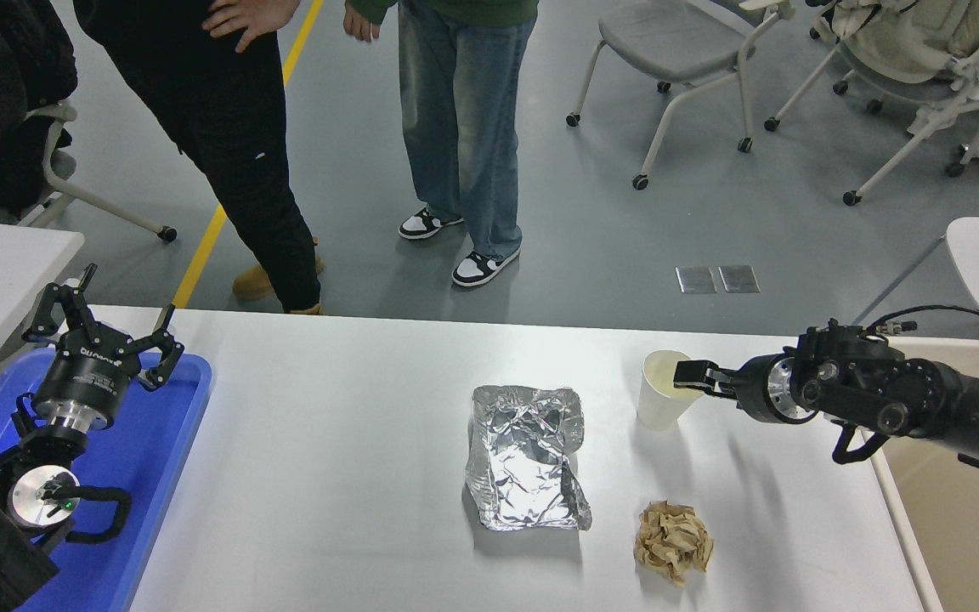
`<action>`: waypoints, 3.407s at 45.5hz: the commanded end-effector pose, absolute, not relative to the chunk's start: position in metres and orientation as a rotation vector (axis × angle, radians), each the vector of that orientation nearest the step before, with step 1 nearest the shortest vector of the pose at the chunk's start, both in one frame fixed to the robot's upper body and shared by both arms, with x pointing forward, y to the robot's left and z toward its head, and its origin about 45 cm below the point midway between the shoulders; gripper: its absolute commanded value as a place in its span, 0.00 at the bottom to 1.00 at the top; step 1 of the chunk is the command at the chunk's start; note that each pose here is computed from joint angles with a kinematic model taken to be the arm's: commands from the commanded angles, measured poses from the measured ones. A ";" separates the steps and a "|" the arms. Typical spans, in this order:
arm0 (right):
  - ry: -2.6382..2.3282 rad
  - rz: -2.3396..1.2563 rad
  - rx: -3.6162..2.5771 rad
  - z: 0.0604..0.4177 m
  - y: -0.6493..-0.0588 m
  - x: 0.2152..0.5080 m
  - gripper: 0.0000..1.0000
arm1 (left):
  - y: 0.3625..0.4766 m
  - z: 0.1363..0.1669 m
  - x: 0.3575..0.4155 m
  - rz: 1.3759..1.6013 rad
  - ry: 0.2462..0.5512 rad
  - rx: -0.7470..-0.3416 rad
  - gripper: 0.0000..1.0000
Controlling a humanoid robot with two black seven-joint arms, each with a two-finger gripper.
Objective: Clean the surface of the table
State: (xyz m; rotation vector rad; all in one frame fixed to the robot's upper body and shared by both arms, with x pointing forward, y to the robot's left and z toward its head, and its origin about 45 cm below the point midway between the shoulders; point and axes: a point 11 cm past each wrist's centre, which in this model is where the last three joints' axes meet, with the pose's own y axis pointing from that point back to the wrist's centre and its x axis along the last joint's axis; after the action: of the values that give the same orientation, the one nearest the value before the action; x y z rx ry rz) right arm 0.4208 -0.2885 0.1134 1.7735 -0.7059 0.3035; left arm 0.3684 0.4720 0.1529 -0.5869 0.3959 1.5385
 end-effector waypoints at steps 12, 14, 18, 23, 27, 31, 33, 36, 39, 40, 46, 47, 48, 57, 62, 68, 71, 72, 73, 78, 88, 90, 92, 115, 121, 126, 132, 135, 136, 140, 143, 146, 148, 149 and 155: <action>-0.648 0.322 1.774 0.105 -0.274 0.420 0.00 | 0.472 0.1529 0.3685 1.538 0.396 -0.588 1.00; -0.631 0.310 1.781 0.105 -0.273 0.419 0.00 | 0.472 0.1528 0.3683 1.539 0.396 -0.587 1.00; -0.617 0.298 1.794 0.108 -0.271 0.419 0.00 | 0.472 0.1528 0.3685 1.539 0.396 -0.587 1.00; -0.620 0.299 1.795 0.112 -0.273 0.421 0.00 | 0.472 0.1526 0.3683 1.538 0.396 -0.585 1.00; -0.629 0.303 1.797 0.118 -0.274 0.424 0.00 | 0.472 0.1528 0.3685 1.539 0.396 -0.587 1.00; -0.624 0.296 1.802 0.124 -0.278 0.425 0.00 | 0.473 0.1531 0.3682 1.541 0.394 -0.585 1.00; -0.623 0.297 1.804 0.127 -0.279 0.425 0.00 | 0.472 0.1533 0.3684 1.538 0.395 -0.587 1.00; -0.628 0.301 1.808 0.134 -0.282 0.427 0.00 | 0.473 0.1532 0.3682 1.540 0.394 -0.586 1.00; -0.628 0.309 1.813 0.142 -0.283 0.428 0.00 | 0.472 0.1528 0.3685 1.539 0.396 -0.587 1.00; -0.627 0.310 1.815 0.144 -0.284 0.428 0.00 | 0.472 0.1528 0.3683 1.539 0.396 -0.587 1.00; -0.618 0.303 1.819 0.158 -0.293 0.430 0.00 | 0.472 0.1533 0.3684 1.538 0.395 -0.587 1.00; -0.616 0.302 1.819 0.162 -0.295 0.430 0.00 | 0.472 0.1528 0.3683 1.539 0.396 -0.587 1.00; -0.618 0.297 1.818 0.166 -0.300 0.430 0.00 | 0.472 0.1529 0.3685 1.538 0.396 -0.588 1.00; -0.612 0.293 1.843 0.216 -0.330 0.422 0.00 | 0.472 0.1528 0.3683 1.540 0.396 -0.586 1.00; -0.619 0.284 1.857 0.246 -0.348 0.415 0.00 | 0.472 0.1532 0.3690 1.538 0.396 -0.586 1.00; -0.640 0.302 1.862 0.284 -0.367 0.408 0.00 | 0.473 0.1532 0.3684 1.540 0.395 -0.586 1.00; -0.649 0.321 1.861 0.304 -0.375 0.405 0.00 | 0.472 0.1526 0.3684 1.539 0.397 -0.585 1.00; -0.654 0.323 1.859 0.309 -0.379 0.404 0.00 | 0.473 0.1531 0.3682 1.541 0.394 -0.585 1.00; -0.657 0.324 1.861 0.315 -0.381 0.402 0.00 | 0.472 0.1529 0.3685 1.538 0.396 -0.588 1.00; -0.677 0.322 1.863 0.340 -0.396 0.396 0.00 | 0.472 0.1529 0.3685 1.538 0.396 -0.588 1.00; -0.679 0.336 1.843 0.367 -0.413 0.389 0.00 | 0.472 0.1529 0.3685 1.538 0.396 -0.588 1.00; -0.684 0.332 1.842 0.368 -0.416 0.387 0.00 | 0.472 0.1529 0.3685 1.538 0.396 -0.588 1.00; -0.691 0.330 1.841 0.373 -0.419 0.386 0.00 | 0.472 0.1529 0.3685 1.538 0.396 -0.588 1.00; -0.693 0.322 1.817 0.377 -0.430 0.382 0.00 | 0.472 0.1528 0.3685 1.539 0.396 -0.587 1.00; -0.708 0.307 1.795 0.373 -0.438 0.382 0.00 | 0.472 0.1528 0.3685 1.539 0.396 -0.587 1.00; -0.761 0.281 1.749 0.369 -0.458 0.383 0.00 | 0.472 0.1533 0.3689 1.539 0.395 -0.587 1.00; -0.881 0.218 1.656 0.353 -0.500 0.380 0.00 | 0.472 0.1528 0.3685 1.539 0.396 -0.587 1.00; -0.932 0.188 1.607 0.350 -0.522 0.378 0.00 | 0.472 0.1533 0.3684 1.538 0.395 -0.587 1.00; -0.952 0.177 1.588 0.349 -0.530 0.376 0.00 | 0.472 0.1528 0.3685 1.539 0.396 -0.587 1.00; -1.084 0.147 1.516 0.348 -0.562 0.372 0.00 | 0.472 0.1528 0.3685 1.539 0.396 -0.587 1.00; -1.143 0.105 1.499 0.335 -0.574 0.366 0.00 | 0.472 0.1526 0.3684 1.539 0.397 -0.585 1.00; -1.184 0.065 1.458 0.321 -0.588 0.356 0.00 | 0.472 0.1528 0.3683 1.539 0.396 -0.587 1.00; -1.207 0.053 1.413 0.312 -0.600 0.349 0.00 | 0.472 0.1528 0.3685 1.539 0.396 -0.587 1.00; -1.207 0.048 1.397 0.306 -0.603 0.346 0.00 | 0.472 0.1528 0.3685 1.539 0.396 -0.587 1.00; -1.256 0.019 1.261 0.254 -0.620 0.338 0.00 | 0.472 0.1529 0.3685 1.538 0.396 -0.588 1.00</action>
State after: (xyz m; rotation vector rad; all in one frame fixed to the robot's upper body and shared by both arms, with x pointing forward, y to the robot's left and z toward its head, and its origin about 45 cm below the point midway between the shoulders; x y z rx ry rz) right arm 0.3623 -0.5757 0.3152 1.4717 -1.1338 0.0889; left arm 0.3684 0.4719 0.1528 -0.5865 0.3962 1.5385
